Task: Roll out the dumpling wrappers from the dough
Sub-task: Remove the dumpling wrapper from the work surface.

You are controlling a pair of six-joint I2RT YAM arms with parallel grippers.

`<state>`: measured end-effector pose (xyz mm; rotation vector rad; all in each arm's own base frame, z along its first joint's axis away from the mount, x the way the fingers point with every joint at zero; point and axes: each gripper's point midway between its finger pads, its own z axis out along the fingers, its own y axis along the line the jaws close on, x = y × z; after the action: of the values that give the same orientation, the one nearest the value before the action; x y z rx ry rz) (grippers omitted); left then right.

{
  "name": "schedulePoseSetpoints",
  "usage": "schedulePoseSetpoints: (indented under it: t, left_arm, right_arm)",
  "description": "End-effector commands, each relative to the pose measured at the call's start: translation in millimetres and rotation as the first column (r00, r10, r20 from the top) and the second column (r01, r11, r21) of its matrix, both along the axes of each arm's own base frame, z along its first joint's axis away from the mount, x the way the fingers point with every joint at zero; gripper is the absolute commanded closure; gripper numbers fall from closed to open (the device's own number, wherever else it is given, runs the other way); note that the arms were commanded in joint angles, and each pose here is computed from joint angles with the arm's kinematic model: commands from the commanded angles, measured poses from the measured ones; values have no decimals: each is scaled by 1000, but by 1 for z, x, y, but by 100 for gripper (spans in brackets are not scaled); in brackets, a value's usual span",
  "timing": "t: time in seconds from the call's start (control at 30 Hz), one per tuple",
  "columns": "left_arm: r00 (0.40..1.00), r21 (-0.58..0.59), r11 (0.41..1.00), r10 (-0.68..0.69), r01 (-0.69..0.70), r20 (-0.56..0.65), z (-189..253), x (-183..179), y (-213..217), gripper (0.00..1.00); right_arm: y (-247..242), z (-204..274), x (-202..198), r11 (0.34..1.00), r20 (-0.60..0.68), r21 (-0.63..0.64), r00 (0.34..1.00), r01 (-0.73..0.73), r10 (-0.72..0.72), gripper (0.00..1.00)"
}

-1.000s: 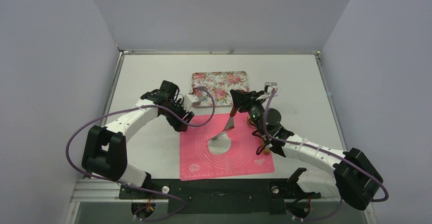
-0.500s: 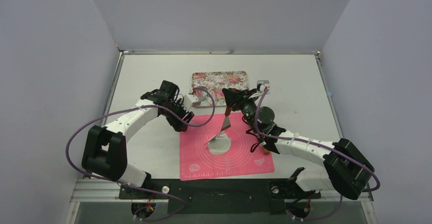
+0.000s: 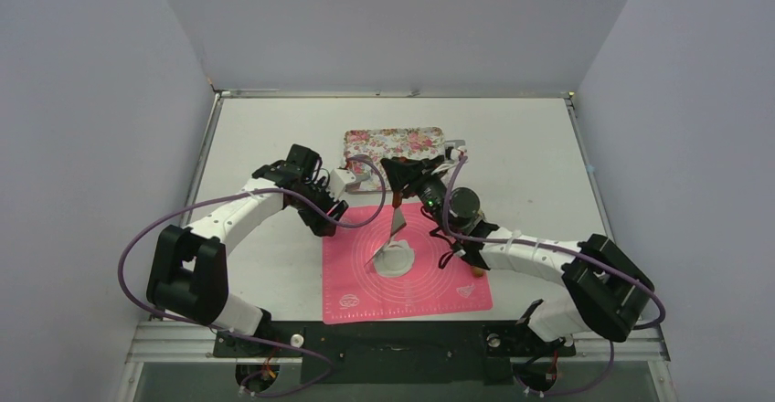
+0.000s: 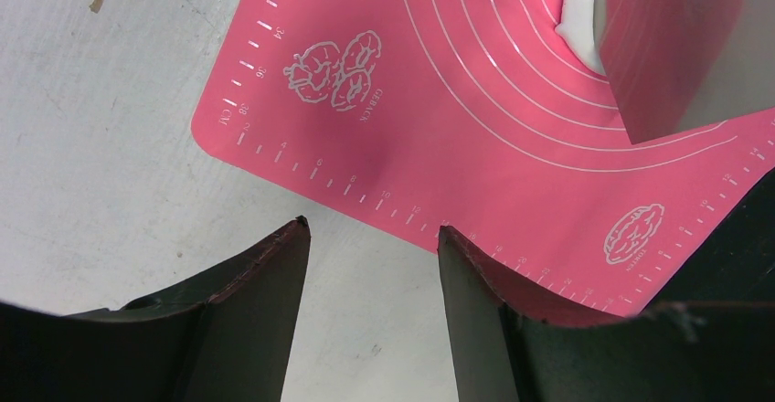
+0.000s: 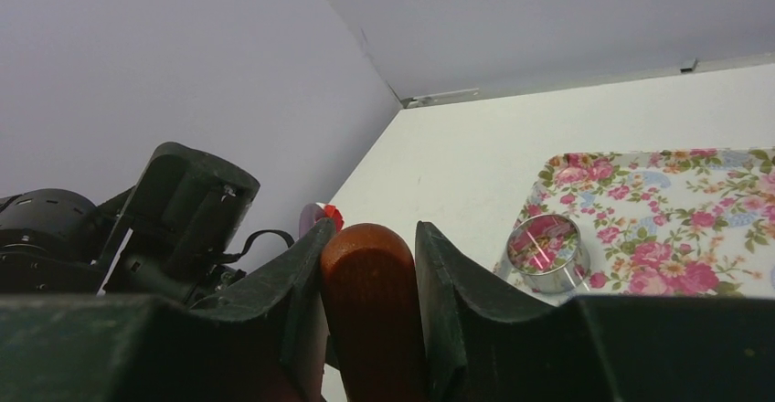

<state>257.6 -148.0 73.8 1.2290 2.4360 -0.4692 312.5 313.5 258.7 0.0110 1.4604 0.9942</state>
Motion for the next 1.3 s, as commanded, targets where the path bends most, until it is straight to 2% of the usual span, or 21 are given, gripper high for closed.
schedulePoseSetpoints:
  t: [0.0,0.17,0.3,0.63,1.27]
  left_arm:
    - [999,-11,1000,-20,21,24,6,0,-2,48]
    - [999,-8,1000,-19,20,25,5,0,-2,48]
    - [1000,-10,1000,-20,20,24,5,0,-2,48]
    - [999,-9,1000,-21,21,31,7,0,-2,48]
    - [999,-8,1000,-19,19,30,6,1,-2,48]
  right_arm:
    - [43,-74,-44,975,-261,-30,944,-219,203,100]
    - [45,-75,-44,975,-267,-33,942,-221,204,100]
    - [34,-72,-40,977,-259,-94,952,-192,162,100]
    - [-28,-79,-15,975,-276,-213,961,-58,-3,100]
    - [-64,-62,-1,963,-226,-269,969,32,-96,100]
